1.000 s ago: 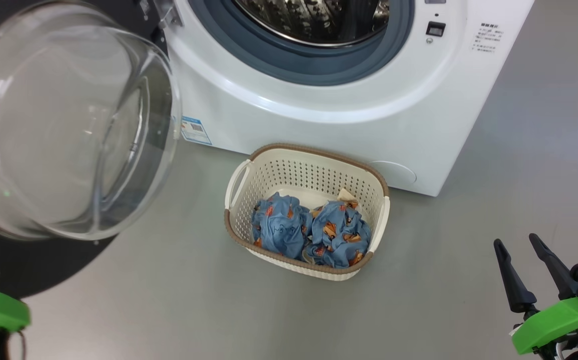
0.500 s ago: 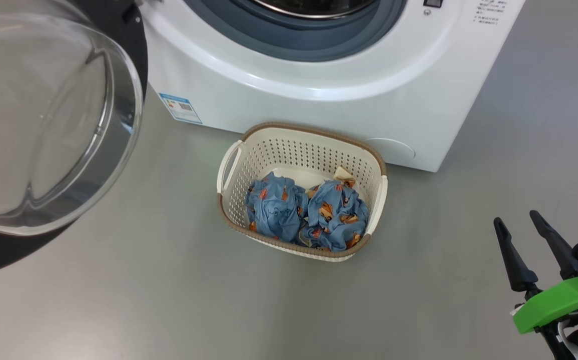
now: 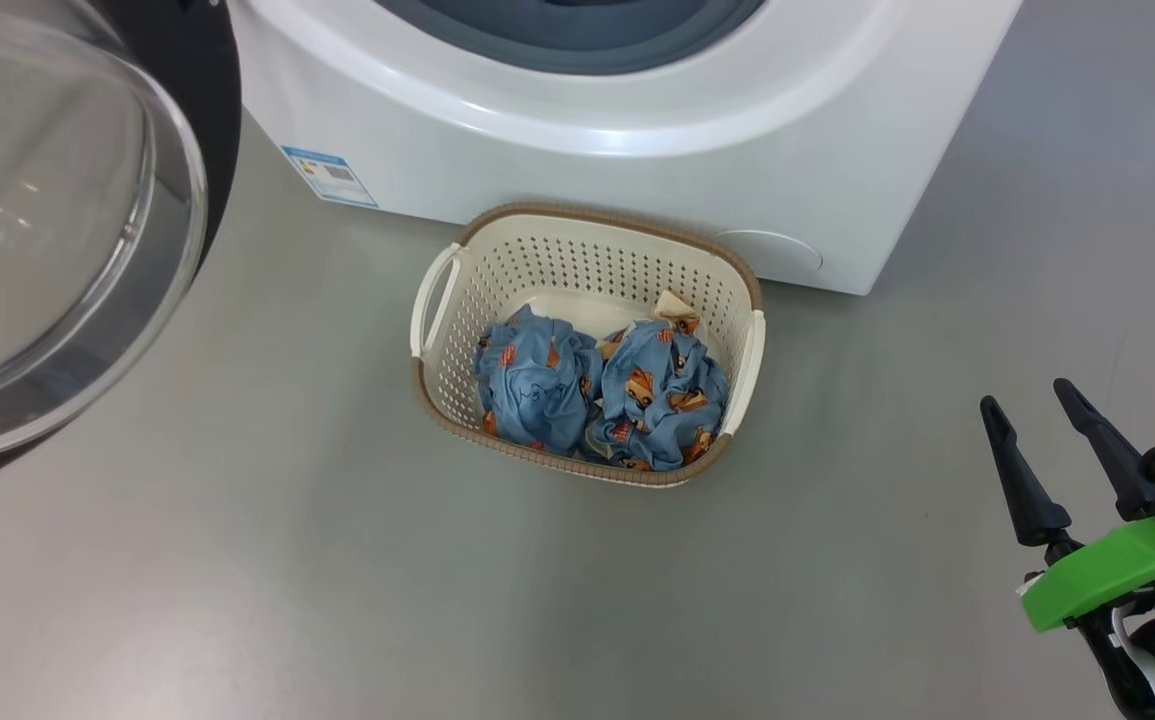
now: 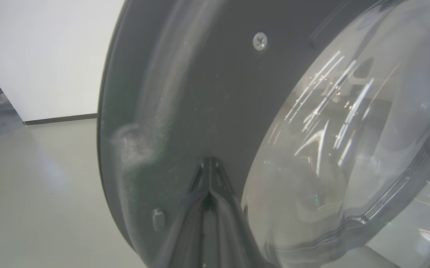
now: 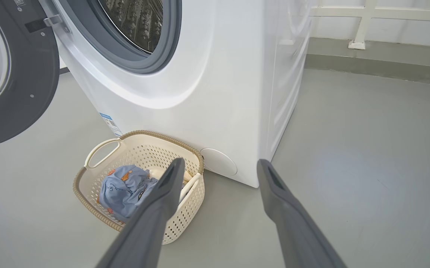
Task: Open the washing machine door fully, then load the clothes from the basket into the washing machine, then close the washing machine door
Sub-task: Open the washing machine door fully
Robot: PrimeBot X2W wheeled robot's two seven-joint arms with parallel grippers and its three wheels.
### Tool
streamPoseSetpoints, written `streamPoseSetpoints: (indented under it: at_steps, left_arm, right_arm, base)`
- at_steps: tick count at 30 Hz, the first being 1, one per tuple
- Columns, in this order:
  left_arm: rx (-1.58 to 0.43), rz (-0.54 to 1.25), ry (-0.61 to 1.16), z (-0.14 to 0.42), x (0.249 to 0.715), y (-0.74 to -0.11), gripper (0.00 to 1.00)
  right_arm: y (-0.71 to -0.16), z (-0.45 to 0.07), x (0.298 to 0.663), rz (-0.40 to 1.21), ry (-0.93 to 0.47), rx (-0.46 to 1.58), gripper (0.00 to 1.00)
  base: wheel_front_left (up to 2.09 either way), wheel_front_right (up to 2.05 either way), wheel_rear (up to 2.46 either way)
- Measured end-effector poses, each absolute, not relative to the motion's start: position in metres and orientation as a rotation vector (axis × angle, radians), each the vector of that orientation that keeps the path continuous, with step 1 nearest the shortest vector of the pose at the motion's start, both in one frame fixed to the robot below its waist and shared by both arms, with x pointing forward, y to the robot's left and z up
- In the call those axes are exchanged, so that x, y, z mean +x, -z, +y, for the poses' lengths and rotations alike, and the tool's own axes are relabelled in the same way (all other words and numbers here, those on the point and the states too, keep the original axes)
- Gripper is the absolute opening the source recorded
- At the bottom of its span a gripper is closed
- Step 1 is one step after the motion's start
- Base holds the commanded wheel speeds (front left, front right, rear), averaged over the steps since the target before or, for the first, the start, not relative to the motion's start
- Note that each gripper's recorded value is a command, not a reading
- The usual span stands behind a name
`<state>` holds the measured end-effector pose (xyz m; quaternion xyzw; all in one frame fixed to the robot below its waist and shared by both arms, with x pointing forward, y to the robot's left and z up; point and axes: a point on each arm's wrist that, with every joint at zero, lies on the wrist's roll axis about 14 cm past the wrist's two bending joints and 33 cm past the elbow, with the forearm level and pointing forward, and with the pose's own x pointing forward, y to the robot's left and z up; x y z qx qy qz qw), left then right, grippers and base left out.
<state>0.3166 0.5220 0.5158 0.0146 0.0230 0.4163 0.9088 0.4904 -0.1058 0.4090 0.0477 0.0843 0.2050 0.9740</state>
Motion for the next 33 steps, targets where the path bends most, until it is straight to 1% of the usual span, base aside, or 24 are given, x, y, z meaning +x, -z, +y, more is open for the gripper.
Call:
streamPoseSetpoints:
  at_steps: [12, 19, 33]
  left_arm:
    - [0.023, 0.053, -0.862, 0.528, 0.325, -0.516, 0.0]
    - [-0.026, 0.004, -0.848, 0.519, 0.323, -0.52, 0.0]
    - [-0.103, -0.024, -0.796, 0.472, 0.285, -0.498, 0.0]
  right_arm:
    - [-0.406, -0.107, 0.494, 0.175, -0.412, 0.09, 1.0]
    - [-0.418, -0.104, 0.491, 0.15, -0.411, 0.094, 1.0]
    - [-0.448, -0.099, 0.473, 0.101, -0.417, 0.097, 1.0]
  base:
    - [0.0, 0.0, 0.0]
    - [0.0, 0.0, 0.0]
    - [0.0, 0.0, 0.0]
